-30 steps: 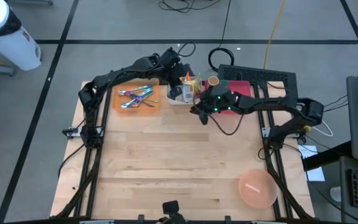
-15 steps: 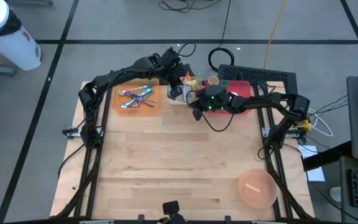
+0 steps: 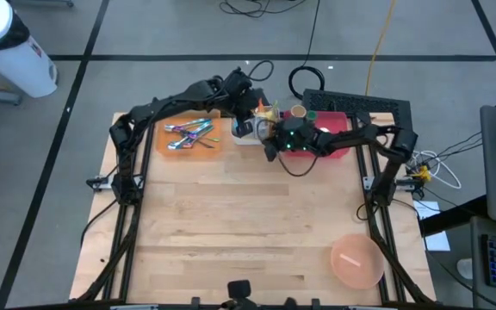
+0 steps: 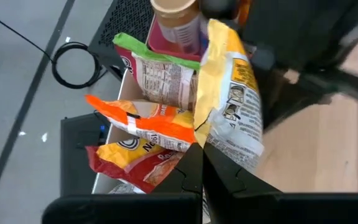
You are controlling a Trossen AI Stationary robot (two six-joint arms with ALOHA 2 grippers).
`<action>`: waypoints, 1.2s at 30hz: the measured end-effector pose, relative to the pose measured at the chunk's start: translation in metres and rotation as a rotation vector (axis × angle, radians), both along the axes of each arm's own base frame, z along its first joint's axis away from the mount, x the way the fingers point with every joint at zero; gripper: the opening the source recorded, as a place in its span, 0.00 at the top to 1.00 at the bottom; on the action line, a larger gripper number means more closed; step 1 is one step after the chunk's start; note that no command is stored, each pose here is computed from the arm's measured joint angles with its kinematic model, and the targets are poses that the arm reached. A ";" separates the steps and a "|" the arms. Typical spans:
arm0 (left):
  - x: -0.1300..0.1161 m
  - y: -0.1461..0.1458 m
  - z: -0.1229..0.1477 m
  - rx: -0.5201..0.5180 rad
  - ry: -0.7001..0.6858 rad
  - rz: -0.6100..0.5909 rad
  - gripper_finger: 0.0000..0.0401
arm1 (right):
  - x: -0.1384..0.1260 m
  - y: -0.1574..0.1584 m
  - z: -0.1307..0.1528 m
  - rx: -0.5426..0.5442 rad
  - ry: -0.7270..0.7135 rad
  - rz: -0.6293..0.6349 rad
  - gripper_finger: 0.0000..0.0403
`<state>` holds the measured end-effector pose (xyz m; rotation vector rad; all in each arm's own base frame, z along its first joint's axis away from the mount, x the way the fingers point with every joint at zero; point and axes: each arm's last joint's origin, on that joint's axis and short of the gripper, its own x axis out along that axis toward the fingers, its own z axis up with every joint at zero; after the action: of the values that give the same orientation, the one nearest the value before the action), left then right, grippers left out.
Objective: Pick & Place Food Item
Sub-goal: Put the yellow noodle pack into the white bin
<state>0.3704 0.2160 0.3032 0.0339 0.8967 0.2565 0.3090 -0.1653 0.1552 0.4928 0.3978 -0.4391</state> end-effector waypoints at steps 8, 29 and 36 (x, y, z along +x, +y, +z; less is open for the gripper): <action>0.003 -0.004 0.000 0.041 0.017 -0.014 1.00 | 0.006 0.002 -0.019 0.062 -0.002 -0.020 1.00; 0.007 -0.009 0.000 0.094 0.021 -0.004 1.00 | 0.004 -0.010 -0.011 0.084 -0.105 -0.164 1.00; 0.008 -0.014 -0.022 0.128 0.076 0.013 1.00 | 0.003 -0.010 -0.014 0.098 -0.081 -0.168 1.00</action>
<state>0.3784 0.2022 0.2812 0.1572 0.9556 0.3261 0.3118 -0.1751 0.1415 0.6403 0.3018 -0.5624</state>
